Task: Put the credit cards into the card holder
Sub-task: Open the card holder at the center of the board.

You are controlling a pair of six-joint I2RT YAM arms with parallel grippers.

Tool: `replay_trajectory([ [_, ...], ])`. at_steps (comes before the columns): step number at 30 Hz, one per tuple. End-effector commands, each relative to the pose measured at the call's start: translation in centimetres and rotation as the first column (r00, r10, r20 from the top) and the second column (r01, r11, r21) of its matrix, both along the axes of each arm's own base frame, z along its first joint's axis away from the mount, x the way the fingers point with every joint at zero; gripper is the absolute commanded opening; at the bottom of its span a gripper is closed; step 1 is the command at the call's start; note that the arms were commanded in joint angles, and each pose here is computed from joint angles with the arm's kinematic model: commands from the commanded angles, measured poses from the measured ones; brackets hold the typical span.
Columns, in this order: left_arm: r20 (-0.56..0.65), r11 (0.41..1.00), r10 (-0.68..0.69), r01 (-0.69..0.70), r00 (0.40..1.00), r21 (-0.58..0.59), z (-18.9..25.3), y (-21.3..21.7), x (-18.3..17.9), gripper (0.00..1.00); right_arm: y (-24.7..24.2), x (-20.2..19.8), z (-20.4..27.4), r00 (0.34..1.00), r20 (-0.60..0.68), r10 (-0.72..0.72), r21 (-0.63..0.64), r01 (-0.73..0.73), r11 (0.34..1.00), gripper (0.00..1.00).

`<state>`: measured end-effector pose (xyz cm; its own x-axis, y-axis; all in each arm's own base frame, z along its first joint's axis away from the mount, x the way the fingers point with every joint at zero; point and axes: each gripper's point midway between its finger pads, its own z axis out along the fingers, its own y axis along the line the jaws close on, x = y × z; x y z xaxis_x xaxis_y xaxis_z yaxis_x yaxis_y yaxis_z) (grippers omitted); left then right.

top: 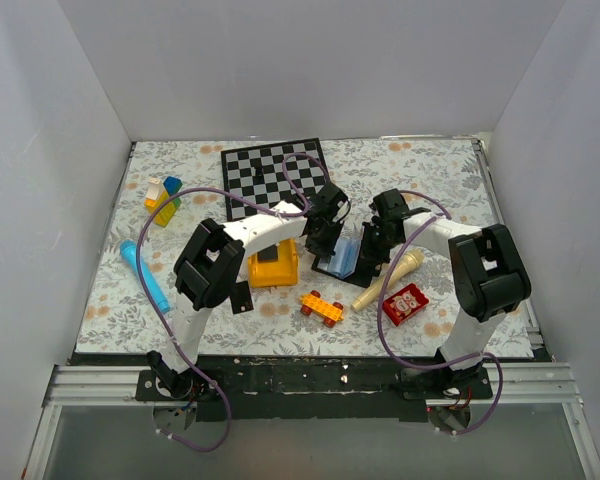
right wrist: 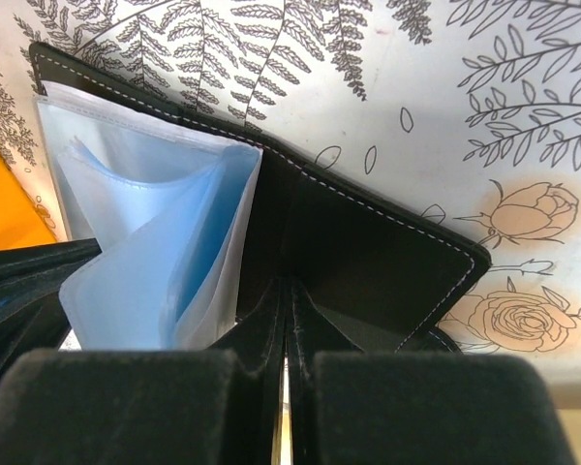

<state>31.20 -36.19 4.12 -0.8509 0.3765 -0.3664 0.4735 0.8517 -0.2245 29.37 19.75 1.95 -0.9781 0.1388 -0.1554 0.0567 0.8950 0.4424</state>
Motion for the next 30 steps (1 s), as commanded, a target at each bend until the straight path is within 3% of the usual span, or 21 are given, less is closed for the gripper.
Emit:
replay_trajectory([
  [1, 0.034, 0.999, -0.002, 0.003, 0.999, -0.035, 1.7, -0.4, 0.1, 0.00, -1.9, -0.6, -0.8, 0.999, 0.034, -0.001, -0.111, 0.005, 0.994, 0.01],
  [18, 0.016, 1.000, -0.003, 0.003, 1.000, -0.014, 0.0, -0.1, -0.3, 0.00, -2.2, 0.7, 6.8, 0.977, 0.212, -0.004, -0.081, 0.022, 0.996, 0.28],
  [26, 0.020, 0.999, -0.006, 0.006, 1.000, -0.032, 0.4, -0.5, 0.0, 0.00, -1.2, 0.5, 5.2, 0.986, 0.168, 0.009, -0.044, -0.001, 0.999, 0.27],
  [30, 0.019, 0.999, -0.008, 0.009, 1.000, -0.033, 0.4, -0.5, -0.1, 0.00, -1.4, 0.7, 3.8, 0.989, 0.150, 0.003, -0.062, 0.006, 0.998, 0.20],
])
